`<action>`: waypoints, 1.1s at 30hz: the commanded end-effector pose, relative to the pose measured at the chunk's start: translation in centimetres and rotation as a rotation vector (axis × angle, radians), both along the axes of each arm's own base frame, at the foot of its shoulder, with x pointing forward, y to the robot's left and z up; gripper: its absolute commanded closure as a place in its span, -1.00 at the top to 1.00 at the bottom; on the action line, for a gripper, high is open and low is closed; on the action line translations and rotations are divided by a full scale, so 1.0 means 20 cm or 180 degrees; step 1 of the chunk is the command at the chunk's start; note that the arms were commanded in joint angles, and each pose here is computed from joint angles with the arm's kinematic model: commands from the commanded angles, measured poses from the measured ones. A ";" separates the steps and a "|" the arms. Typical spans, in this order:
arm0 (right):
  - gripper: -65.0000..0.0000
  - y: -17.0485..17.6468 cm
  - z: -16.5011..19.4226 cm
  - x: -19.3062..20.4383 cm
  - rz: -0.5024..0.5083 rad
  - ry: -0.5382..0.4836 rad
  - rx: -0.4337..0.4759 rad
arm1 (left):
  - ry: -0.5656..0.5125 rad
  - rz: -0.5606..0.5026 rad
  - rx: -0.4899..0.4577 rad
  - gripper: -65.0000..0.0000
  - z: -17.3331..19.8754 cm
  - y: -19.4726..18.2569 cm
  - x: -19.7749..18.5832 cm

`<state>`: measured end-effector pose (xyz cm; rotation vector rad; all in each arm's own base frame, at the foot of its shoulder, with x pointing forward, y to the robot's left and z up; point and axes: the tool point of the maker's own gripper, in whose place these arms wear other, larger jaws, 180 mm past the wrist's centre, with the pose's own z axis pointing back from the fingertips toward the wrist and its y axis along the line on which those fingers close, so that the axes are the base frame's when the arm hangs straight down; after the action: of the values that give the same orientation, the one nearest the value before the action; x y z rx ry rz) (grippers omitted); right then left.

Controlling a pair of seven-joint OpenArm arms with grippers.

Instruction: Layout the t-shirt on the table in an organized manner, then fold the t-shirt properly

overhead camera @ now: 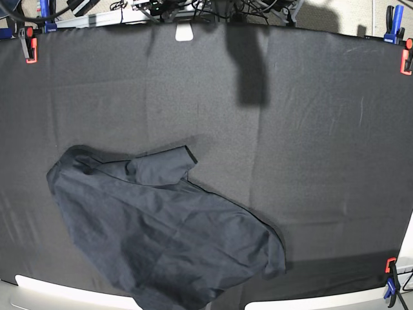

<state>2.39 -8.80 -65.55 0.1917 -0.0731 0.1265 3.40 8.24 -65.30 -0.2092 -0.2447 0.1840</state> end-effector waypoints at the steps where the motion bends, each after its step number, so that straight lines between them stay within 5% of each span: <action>1: -0.46 0.01 0.01 0.01 0.0006 -0.0042 0.0055 | -0.0051 -0.0027 -0.0098 -0.38 0.01 -0.04 0.00; 6: -0.46 -0.01 0.00 -0.02 0.0009 -0.0011 0.0032 | -0.0133 -0.0027 -0.0254 -0.38 0.04 -0.06 -0.02; 22: -0.46 -0.16 0.09 -0.19 0.0050 -0.0117 0.0016 | -0.0092 0.0499 0.0095 -0.38 0.14 0.26 -0.21; 28: -0.46 -0.25 0.20 -0.30 -0.0235 -0.0049 0.0087 | -0.0274 0.0589 0.0330 -0.38 0.29 0.43 -0.27; 33: -0.46 -0.35 0.33 -0.35 0.0157 -0.0098 0.0029 | -0.0416 0.0633 0.0496 -0.38 0.43 0.61 -0.27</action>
<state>-4.60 -16.08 -59.07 0.1886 -0.0881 0.1853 -1.80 19.75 -56.98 -0.0534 -0.3952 0.3517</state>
